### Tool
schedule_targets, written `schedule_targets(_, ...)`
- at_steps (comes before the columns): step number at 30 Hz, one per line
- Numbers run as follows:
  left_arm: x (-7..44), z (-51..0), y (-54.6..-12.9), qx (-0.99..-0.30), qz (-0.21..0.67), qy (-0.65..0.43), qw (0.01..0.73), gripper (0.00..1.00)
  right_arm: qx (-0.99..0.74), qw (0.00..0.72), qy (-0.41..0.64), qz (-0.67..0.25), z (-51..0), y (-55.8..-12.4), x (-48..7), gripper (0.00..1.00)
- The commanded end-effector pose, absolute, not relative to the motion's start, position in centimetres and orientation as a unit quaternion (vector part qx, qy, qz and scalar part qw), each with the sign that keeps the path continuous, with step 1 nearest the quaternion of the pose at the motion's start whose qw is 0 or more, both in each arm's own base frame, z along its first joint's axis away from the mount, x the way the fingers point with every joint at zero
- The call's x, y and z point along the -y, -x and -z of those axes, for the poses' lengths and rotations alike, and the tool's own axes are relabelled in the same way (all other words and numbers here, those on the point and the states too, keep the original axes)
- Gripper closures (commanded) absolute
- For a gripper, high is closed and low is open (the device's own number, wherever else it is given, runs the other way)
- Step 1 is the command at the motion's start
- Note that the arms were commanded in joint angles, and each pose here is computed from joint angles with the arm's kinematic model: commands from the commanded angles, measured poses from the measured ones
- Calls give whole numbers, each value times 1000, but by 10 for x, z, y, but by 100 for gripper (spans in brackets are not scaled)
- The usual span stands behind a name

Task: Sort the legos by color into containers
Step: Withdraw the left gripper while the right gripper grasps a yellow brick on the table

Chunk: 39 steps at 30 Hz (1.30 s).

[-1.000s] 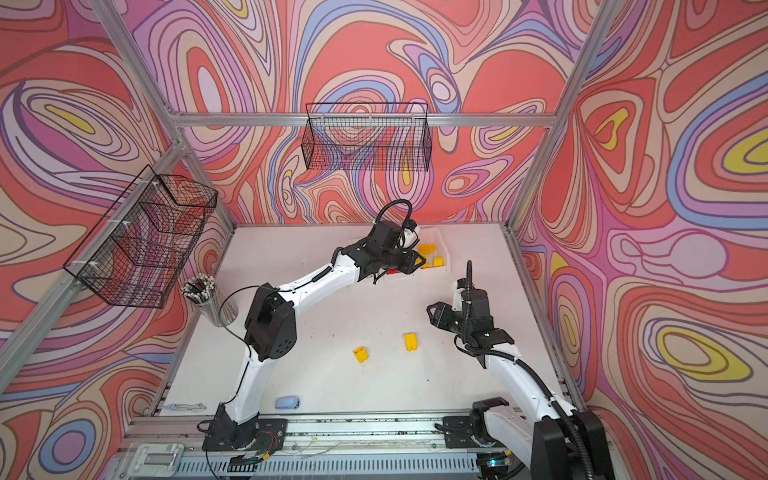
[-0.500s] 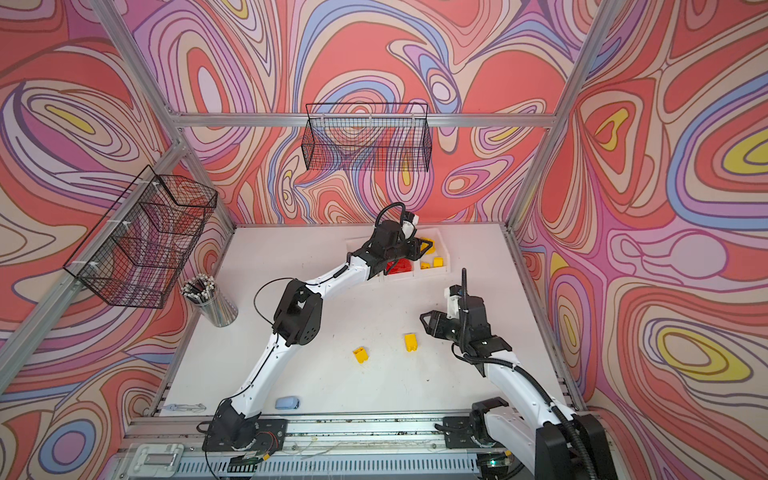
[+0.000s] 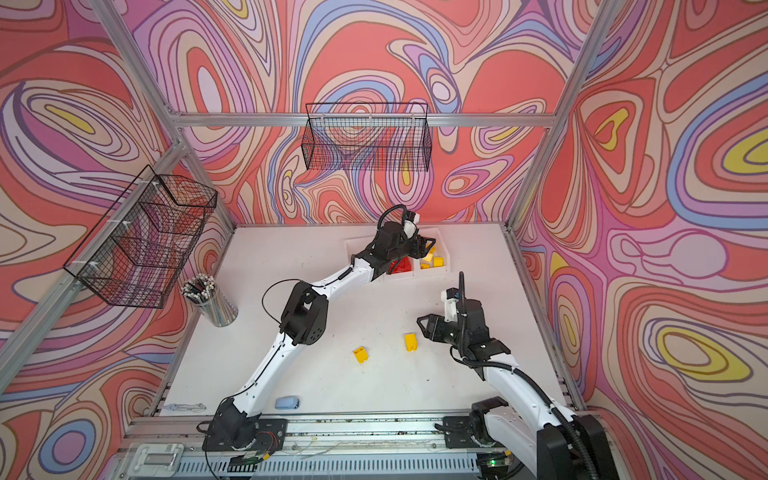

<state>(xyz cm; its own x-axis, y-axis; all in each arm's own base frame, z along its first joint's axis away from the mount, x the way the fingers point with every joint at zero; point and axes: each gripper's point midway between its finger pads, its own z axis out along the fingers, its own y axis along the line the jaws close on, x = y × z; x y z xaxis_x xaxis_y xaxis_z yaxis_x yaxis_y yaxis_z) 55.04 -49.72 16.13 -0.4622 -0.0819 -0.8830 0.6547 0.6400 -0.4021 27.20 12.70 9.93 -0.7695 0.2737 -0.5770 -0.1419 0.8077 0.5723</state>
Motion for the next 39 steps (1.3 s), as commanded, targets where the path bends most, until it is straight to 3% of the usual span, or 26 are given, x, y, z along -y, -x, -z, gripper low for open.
schedule_targets(1, 491, -177, -556, -758, 366, -191, 505, 27, -890, 342, -37, -301, -100, -272, -127, 38)
schedule_targets(9, 462, -236, -535, -743, 346, -198, 537, 25, -916, 330, -48, -221, -90, -269, -125, 39)
schedule_targets(16, 396, -300, -476, -742, 338, -155, 558, 25, -940, 301, -28, -159, -73, -262, -140, 38)
schedule_targets(30, 287, -266, -357, -811, 298, -82, 498, 25, -961, 262, 36, -83, -43, -250, -166, 38)
schedule_targets(34, 264, -243, -333, -828, 277, -73, 482, 26, -963, 255, 41, -76, -37, -250, -169, 45)
schedule_targets(39, 238, -217, -309, -846, 252, -67, 464, 26, -965, 248, 51, -72, -34, -251, -177, 61)
